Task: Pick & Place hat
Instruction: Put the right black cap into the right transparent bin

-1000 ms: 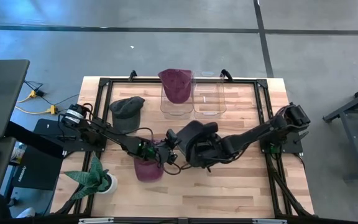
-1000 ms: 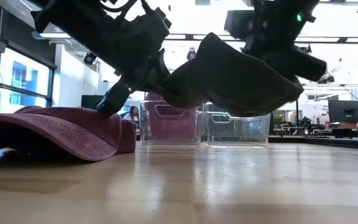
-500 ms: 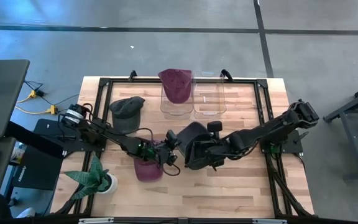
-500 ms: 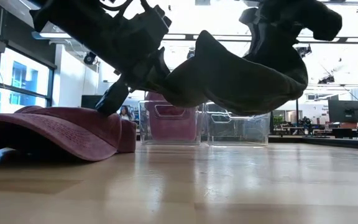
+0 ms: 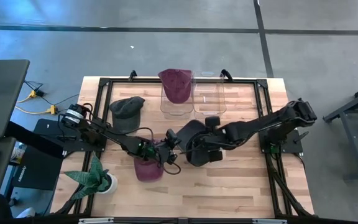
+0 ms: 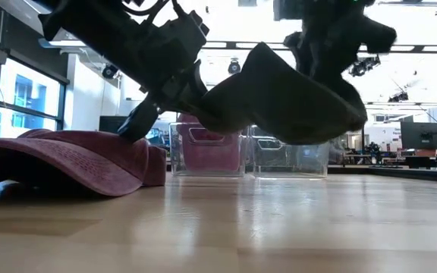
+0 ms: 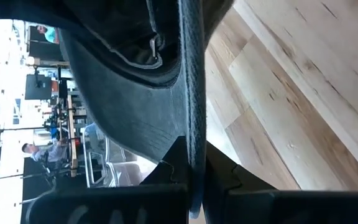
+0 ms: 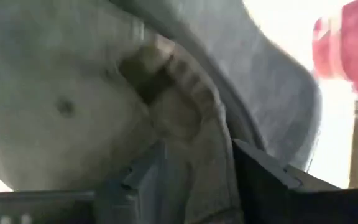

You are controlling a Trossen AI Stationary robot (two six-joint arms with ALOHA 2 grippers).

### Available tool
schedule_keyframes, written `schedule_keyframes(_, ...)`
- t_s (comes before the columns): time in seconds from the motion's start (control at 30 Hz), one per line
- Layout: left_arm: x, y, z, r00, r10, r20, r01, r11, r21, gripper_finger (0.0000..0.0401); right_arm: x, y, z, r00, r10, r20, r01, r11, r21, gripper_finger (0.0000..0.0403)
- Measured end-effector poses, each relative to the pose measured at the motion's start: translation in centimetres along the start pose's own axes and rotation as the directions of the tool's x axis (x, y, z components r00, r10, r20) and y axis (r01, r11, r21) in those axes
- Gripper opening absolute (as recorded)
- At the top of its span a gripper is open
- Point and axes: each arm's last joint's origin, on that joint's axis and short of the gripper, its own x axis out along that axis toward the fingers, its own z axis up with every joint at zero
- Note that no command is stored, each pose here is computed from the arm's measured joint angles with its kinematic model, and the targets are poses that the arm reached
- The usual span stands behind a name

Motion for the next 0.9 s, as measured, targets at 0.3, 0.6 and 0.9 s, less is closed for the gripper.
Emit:
schedule_keyframes(0.3, 0.0, 0.0, 0.1, 1.000, -0.006, 0.009, 0.006, 1.000, 0.006, 0.0002, -5.6, 0.0, 1.6, 0.976, 0.041, 0.212, -0.064, 0.993, 0.101, 0.0187)
schedule_keyframes(0.6, 0.0, 0.1, 0.0, 0.999, 0.027, -0.022, -0.027, 1.000, -0.007, 0.0002, -1.5, 3.9, 0.3, 0.980, 0.027, 0.195, -0.075, 0.968, 0.240, 0.0090)
schedule_keyframes(0.9, 0.0, 0.3, 0.0, 0.998, 0.048, -0.031, -0.049, 0.999, -0.017, 0.0002, 3.5, 7.0, -1.0, 0.937, 0.209, 0.279, -0.265, 0.947, 0.181, 0.0021)
